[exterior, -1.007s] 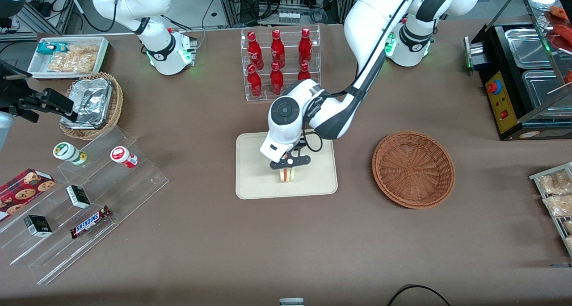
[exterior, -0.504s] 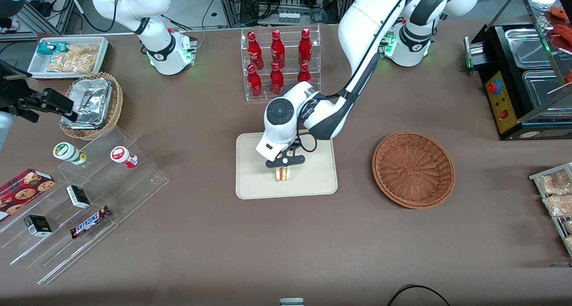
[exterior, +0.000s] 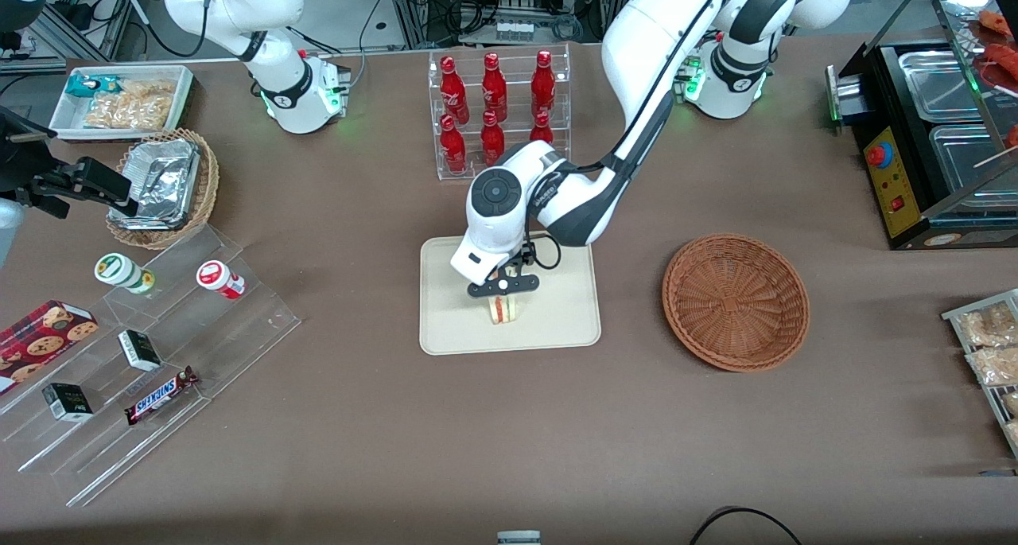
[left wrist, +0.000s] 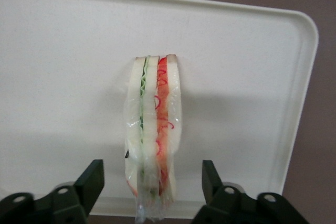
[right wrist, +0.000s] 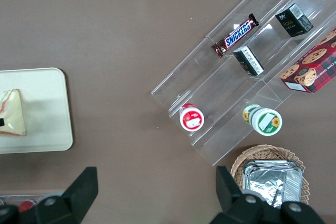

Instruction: Place sandwich from basket to tray

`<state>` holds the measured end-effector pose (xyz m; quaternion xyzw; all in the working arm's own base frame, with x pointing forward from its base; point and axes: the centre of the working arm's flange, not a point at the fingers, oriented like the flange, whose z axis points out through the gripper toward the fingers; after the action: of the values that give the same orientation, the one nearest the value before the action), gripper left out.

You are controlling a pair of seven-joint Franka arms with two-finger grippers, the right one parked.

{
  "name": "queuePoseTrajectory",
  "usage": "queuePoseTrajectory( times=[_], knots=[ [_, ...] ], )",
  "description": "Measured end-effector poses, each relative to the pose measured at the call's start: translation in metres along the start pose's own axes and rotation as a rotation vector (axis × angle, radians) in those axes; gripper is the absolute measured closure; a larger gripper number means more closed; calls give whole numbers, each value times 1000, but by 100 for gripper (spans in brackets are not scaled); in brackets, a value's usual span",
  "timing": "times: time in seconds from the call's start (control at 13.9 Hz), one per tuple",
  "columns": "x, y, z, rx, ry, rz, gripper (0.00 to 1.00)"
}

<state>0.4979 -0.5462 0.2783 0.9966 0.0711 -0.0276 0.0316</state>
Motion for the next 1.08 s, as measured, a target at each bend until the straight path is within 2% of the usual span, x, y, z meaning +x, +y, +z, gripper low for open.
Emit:
queuePoseTrajectory(
  times=[0.07,0.14,0.5,0.72,0.86,1.08],
  knots=[
    [1,-2,-14,6,0,-2,2],
    [3,-5,-28,14,3,-6,0],
    [35,-49,-83,94,16,-89,0],
    [54,-81,-98,144,8,-150,0],
    [63,-101,-99,156,-1,-164,0],
    [88,-152,-114,154,-21,-148,0]
  ],
)
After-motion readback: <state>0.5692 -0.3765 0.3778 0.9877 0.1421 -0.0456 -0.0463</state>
